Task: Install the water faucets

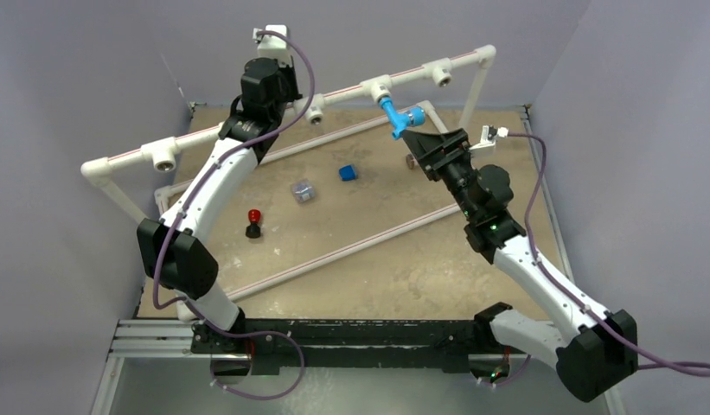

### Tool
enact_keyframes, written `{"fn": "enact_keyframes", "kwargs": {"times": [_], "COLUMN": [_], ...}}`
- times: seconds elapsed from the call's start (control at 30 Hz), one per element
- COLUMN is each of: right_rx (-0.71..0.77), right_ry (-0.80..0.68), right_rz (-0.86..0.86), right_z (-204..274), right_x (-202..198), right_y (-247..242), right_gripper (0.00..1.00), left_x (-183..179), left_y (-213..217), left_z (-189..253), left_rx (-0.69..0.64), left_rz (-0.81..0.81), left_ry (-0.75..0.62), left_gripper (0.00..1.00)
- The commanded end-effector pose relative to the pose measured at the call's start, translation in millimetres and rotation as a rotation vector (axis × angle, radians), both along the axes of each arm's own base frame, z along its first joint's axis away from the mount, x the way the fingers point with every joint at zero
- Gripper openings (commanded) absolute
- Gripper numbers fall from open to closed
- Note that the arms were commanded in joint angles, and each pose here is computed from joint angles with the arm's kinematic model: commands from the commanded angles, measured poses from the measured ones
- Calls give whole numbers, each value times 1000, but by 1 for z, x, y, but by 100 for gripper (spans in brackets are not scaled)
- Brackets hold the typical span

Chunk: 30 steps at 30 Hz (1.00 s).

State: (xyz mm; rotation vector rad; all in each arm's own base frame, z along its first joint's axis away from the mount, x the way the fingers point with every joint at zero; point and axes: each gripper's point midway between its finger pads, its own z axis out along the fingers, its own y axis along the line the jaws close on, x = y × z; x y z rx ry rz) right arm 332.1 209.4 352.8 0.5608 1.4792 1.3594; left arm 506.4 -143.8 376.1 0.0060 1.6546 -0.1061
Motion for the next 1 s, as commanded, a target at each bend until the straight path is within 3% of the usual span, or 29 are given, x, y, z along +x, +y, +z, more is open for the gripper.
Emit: {"fn": "enact_keyframes", "kwargs": {"times": [0.0,0.13,0.4,0.6,0.97], "right_rx": [-346,-624,-1359,-1646,-2011], "right_ry": [-156,-334,-839,-1119,-1308], "right_rz": [-52,-111,-281,-410,-420], "right_z": [6,28,50,67,70], "right_x": [-9,-15,-34,-42,-17], "right_y": [-14,-30,-70,-75,-39], "right_gripper": [84,82,84,83,84], "left_x": [-4,-5,-3,-2,0], "left_y": [2,3,2,2,0], "left_z": [-60,-58,-57,-57,-59], "left_rx": [45,46,32,27,19], "left_rz": [-14,-16,-23,-26,-39], "left_ry": [175,170,170,176,183], "left_gripper": [0,0,0,0,0]}}
